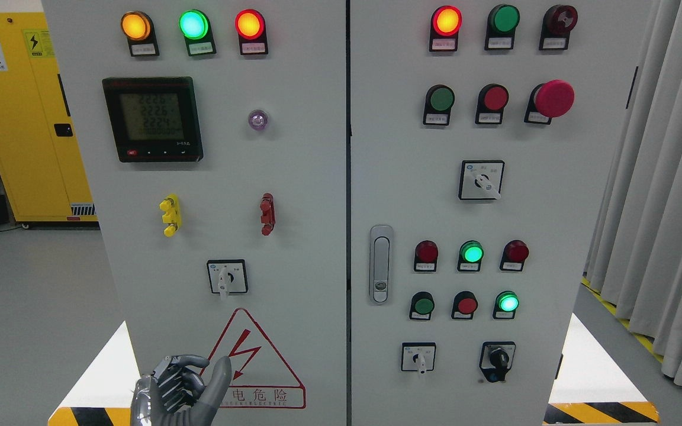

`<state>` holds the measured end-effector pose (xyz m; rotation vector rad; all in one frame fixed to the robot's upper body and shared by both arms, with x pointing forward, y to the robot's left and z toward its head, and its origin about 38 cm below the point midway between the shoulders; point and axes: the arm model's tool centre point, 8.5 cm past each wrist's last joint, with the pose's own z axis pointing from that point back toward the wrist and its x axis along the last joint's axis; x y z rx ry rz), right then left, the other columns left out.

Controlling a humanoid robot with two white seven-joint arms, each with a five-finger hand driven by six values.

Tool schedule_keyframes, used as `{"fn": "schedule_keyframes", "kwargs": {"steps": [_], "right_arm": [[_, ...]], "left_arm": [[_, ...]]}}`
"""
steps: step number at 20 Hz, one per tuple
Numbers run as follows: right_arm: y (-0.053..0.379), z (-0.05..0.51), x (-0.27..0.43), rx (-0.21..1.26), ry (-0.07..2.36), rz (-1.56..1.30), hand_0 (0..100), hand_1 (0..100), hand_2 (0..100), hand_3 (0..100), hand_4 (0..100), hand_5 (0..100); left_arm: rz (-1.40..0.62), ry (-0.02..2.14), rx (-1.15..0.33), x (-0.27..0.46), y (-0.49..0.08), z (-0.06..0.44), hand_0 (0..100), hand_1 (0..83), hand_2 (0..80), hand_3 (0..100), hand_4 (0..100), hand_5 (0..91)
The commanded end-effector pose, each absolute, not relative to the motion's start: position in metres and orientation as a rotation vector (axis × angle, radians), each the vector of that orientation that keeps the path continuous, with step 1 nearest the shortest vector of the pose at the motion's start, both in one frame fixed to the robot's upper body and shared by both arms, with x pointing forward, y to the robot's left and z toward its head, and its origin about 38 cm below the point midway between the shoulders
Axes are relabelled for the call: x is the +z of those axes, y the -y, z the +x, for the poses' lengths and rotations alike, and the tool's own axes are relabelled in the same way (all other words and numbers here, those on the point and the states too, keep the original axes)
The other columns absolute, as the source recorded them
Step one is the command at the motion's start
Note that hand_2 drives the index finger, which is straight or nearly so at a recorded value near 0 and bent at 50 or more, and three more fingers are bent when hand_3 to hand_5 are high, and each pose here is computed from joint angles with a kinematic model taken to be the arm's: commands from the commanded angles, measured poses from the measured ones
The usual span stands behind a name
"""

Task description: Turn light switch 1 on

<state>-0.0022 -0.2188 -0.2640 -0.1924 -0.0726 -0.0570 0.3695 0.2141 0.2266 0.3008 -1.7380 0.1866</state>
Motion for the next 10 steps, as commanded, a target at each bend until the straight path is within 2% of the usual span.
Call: {"fn": "schedule_keyframes", "kwargs": {"steps": [1, 10], "right_arm": [[0.2189, -0.0022, -0.2640, -0.057, 0.072, -0.193, 0, 50, 4, 0, 0, 0], [0.2189, -0.0022, -0.2640, -0.057, 0.072, -0.193, 0, 50, 4, 0, 0, 0]], "left_arm": [[0.285, 1.754, 0.196, 0.2418, -0.2052, 0.3760, 17, 74.7, 58.1, 89, 88, 85.6], [0.311, 1.735, 0.229, 0.2487, -0.2041, 0.3804, 20, 75.3, 58.1, 89, 88, 85.7]]}}
